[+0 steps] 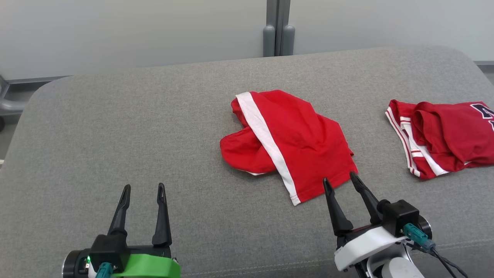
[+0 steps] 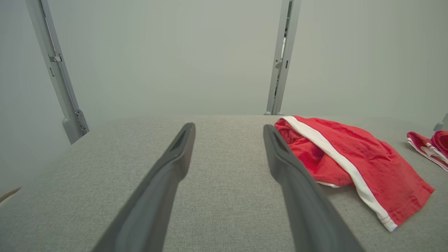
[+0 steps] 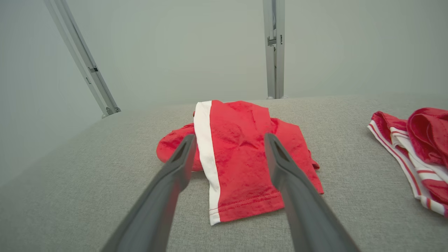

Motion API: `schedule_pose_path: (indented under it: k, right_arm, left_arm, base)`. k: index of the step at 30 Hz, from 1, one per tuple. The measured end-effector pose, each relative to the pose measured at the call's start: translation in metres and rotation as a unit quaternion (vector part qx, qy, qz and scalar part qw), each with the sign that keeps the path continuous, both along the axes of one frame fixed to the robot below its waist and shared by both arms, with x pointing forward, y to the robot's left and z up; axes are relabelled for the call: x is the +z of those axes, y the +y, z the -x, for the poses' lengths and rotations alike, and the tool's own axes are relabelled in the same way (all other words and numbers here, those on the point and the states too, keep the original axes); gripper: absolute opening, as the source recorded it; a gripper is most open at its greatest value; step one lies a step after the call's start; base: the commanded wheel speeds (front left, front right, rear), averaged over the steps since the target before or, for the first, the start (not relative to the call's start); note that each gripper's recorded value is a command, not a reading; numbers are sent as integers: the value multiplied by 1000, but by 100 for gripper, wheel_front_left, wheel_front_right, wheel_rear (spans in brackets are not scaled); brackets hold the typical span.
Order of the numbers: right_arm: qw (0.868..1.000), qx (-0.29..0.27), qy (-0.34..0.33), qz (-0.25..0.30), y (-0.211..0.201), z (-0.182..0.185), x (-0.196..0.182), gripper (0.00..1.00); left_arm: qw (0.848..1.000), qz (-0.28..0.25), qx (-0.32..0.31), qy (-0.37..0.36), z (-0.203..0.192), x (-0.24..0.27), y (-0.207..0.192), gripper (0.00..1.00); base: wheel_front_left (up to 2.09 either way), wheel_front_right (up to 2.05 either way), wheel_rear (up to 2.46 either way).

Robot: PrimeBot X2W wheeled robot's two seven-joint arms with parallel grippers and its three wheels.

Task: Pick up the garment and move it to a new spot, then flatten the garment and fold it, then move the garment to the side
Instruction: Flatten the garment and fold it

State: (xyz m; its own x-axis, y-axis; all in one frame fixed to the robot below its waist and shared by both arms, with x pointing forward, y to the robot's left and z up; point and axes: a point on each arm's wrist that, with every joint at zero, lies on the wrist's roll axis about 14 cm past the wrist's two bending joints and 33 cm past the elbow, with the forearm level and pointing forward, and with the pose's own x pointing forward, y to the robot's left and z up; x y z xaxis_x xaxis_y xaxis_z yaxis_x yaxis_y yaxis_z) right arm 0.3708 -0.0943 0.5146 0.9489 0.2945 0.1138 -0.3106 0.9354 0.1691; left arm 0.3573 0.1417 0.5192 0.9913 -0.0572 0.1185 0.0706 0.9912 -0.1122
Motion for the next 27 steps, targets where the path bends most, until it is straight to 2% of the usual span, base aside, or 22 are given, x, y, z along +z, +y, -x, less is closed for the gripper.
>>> schedule_pose_path:
  k: [6,11,15,21,25,26,27]
  right_arm:
    - [998,19,60,25,7,1,-40,100]
    - [991,51,109,54,24,-12,-69,100]
    - [987,68,127,75,34,-32,-77,100]
    - [974,77,183,108,38,-46,-108,100]
    - [962,89,224,128,42,-42,-132,100]
    - [960,91,230,129,43,-42,-135,58]
    - [959,93,234,130,44,-42,-136,28]
  left_arm:
    - [1000,1,-3,3,0,-2,-1,100]
    - [1000,2,-9,2,-2,-2,-2,100]
    - [1000,0,-6,2,-3,-2,0,100]
    - [1000,3,7,9,0,-5,8,100]
    - [1000,4,22,15,2,-8,15,100]
    - [1000,3,25,16,3,-9,17,100]
    - [999,4,28,17,3,-10,18,100]
  base:
    - [0,0,0]
    - [0,0,0]
    - [0,0,0]
    - [0,0,0]
    - [0,0,0]
    - [0,0,0]
    - [0,0,0]
